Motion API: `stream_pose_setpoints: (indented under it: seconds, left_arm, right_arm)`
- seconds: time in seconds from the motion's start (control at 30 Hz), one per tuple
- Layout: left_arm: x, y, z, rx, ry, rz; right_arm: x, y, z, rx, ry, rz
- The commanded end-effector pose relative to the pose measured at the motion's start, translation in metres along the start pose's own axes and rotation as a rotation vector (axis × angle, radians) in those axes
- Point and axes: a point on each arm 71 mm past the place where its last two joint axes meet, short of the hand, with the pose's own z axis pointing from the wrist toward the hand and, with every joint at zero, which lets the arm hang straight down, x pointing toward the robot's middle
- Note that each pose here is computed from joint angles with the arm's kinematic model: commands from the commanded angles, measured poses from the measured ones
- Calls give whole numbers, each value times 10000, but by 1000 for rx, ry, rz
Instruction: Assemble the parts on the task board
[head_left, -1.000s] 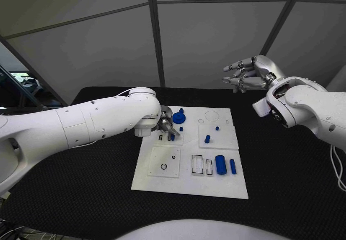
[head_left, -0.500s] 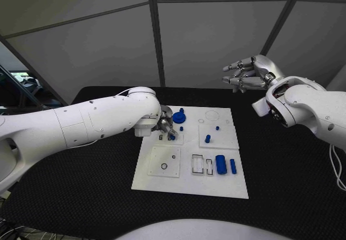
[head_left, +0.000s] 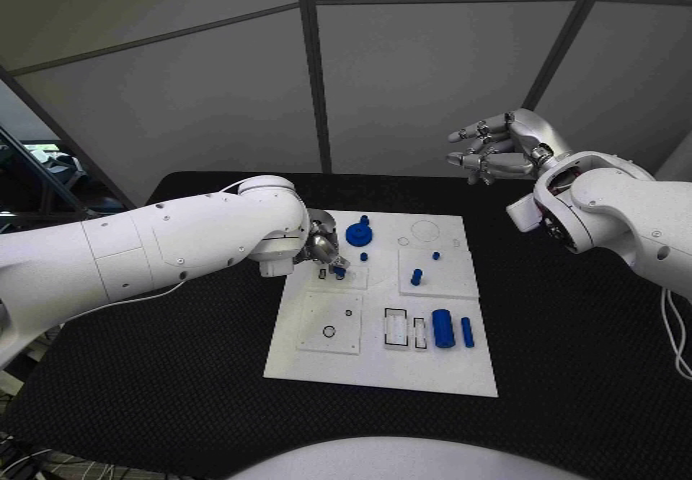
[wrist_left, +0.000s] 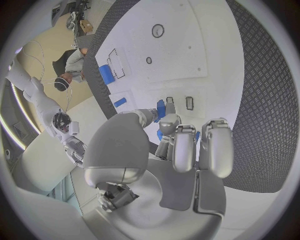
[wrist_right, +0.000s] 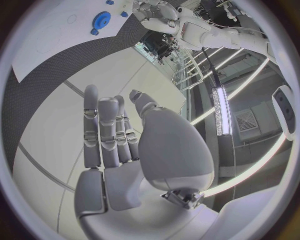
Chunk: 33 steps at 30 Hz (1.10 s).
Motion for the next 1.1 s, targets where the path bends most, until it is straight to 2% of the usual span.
stream_pose_setpoints:
  seconds: [0.03, 0.3, 0.7, 1.1]
  left_arm:
    - [-31, 1, -38, 14, -67, -62]
    - [11, 18, -54, 16, -124, -43]
    - [114, 48, 21, 3, -197, -15]
    - [199, 53, 58, -2, -198, 17]
  right_arm:
    - [-15, 3, 5, -4, 4, -1]
    - [-36, -21, 3, 1, 2, -3]
    - [-42, -33, 5, 3, 4, -4]
    - [-38, -38, 7, 4, 10, -4]
